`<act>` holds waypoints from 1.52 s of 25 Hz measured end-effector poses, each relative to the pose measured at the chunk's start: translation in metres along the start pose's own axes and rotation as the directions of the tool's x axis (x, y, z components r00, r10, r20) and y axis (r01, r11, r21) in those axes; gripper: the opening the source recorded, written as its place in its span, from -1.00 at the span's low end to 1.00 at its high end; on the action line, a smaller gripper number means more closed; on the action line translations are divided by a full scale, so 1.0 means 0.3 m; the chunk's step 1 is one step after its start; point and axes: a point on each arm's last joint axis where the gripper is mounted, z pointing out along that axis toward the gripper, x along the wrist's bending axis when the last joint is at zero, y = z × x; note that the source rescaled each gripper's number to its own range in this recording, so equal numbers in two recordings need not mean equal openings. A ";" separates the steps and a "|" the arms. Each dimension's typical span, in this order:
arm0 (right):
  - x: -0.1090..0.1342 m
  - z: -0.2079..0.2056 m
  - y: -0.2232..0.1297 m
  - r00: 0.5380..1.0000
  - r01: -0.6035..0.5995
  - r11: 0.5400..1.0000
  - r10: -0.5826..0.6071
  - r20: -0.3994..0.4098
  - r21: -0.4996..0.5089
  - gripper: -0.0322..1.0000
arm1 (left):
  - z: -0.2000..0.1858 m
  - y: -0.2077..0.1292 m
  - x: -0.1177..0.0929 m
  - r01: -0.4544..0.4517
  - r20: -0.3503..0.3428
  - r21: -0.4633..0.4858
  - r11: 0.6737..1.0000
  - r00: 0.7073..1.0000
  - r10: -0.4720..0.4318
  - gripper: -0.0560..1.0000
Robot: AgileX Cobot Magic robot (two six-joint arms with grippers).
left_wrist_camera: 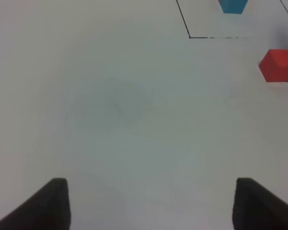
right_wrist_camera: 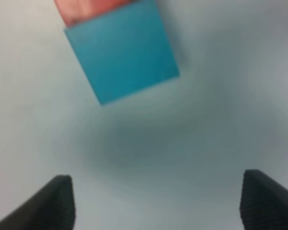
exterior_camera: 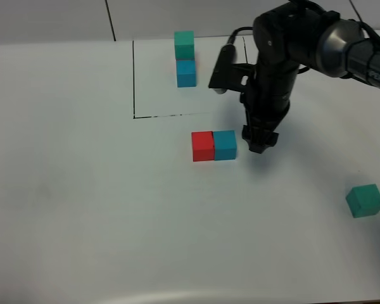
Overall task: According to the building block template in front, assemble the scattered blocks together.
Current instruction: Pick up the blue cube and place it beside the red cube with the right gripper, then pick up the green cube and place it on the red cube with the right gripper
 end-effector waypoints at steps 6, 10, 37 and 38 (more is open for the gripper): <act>0.016 -0.018 -0.220 0.935 -0.352 0.936 0.353 0.040 -0.027 0.09 | 0.000 0.000 0.000 0.000 0.000 0.000 1.000 1.000 0.000 0.07; 0.045 -0.030 -0.369 0.814 -0.576 0.815 0.579 0.050 -0.063 0.09 | 0.000 0.000 0.000 0.000 0.000 0.000 1.000 1.000 0.000 0.07; 0.142 0.106 -0.654 0.511 -0.859 0.511 0.860 0.004 -0.033 0.09 | 0.000 0.000 0.000 0.000 0.000 0.000 1.000 1.000 0.000 0.07; 0.141 0.112 -0.657 0.510 -0.860 0.510 0.860 0.004 -0.027 0.05 | 0.000 0.000 0.000 0.000 0.000 0.000 1.000 1.000 0.000 0.07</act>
